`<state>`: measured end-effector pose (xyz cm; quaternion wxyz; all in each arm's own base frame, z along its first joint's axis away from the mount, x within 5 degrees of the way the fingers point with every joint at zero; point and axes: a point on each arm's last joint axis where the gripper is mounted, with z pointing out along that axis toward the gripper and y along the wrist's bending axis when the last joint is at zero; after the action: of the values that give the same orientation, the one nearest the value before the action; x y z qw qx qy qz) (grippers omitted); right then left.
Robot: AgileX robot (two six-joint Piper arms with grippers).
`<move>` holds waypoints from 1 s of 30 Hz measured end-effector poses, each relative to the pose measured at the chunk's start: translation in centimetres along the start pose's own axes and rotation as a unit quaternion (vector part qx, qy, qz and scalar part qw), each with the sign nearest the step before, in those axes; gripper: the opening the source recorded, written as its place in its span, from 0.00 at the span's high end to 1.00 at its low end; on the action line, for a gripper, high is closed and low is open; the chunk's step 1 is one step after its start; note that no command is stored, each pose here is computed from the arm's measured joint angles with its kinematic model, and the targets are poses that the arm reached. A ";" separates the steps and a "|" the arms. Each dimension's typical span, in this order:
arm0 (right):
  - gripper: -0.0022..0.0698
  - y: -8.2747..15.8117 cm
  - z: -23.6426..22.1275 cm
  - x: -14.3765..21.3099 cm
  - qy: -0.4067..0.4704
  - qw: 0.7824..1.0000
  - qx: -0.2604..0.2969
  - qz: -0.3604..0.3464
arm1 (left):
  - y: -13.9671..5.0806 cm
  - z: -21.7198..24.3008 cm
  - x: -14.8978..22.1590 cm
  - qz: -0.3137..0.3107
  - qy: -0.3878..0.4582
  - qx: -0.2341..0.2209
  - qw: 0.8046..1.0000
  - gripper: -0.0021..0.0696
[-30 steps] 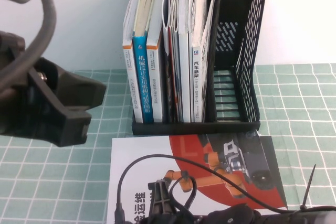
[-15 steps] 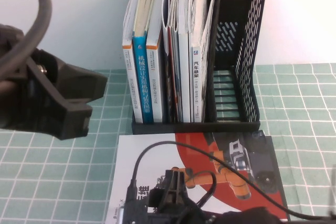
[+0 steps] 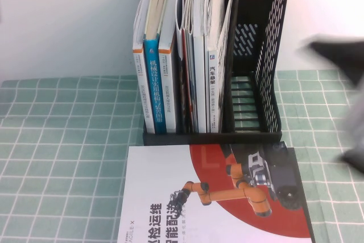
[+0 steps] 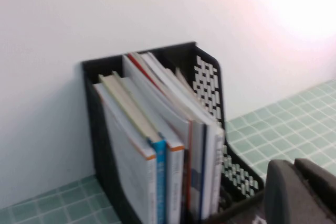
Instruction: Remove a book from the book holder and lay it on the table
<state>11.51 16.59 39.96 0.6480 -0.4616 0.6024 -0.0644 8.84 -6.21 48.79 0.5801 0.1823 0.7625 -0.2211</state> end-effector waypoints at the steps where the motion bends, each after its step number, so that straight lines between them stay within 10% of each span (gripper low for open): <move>1: 0.96 -1.4 -0.9 0.3 0.021 1.000 0.020 0.002 | 0.4 -0.7 0.0 -0.001 -0.008 -0.019 1.000 0.97; 6: 0.97 -5.8 -6.2 3.3 0.153 0.988 0.021 0.024 | 2.4 -2.4 1.0 -0.001 0.033 -0.123 0.992 0.97; 11: 0.97 -5.1 -9.3 5.7 0.199 0.974 -0.096 0.044 | 3.3 -3.0 3.3 -0.011 0.143 -0.175 0.974 0.97; 19: 0.97 0.0 -11.4 8.7 0.101 0.954 -0.264 0.097 | 1.5 -3.4 8.3 0.004 0.158 -0.029 0.987 0.97; 30: 0.97 8.4 -9.7 15.2 -0.015 0.948 -0.300 0.102 | 1.2 -2.8 17.5 0.016 0.089 0.074 0.993 0.97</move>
<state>3.37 6.58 24.79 0.4916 -0.5718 0.6278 0.1931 2.67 -3.26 32.42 0.4988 0.2551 0.7896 -0.2505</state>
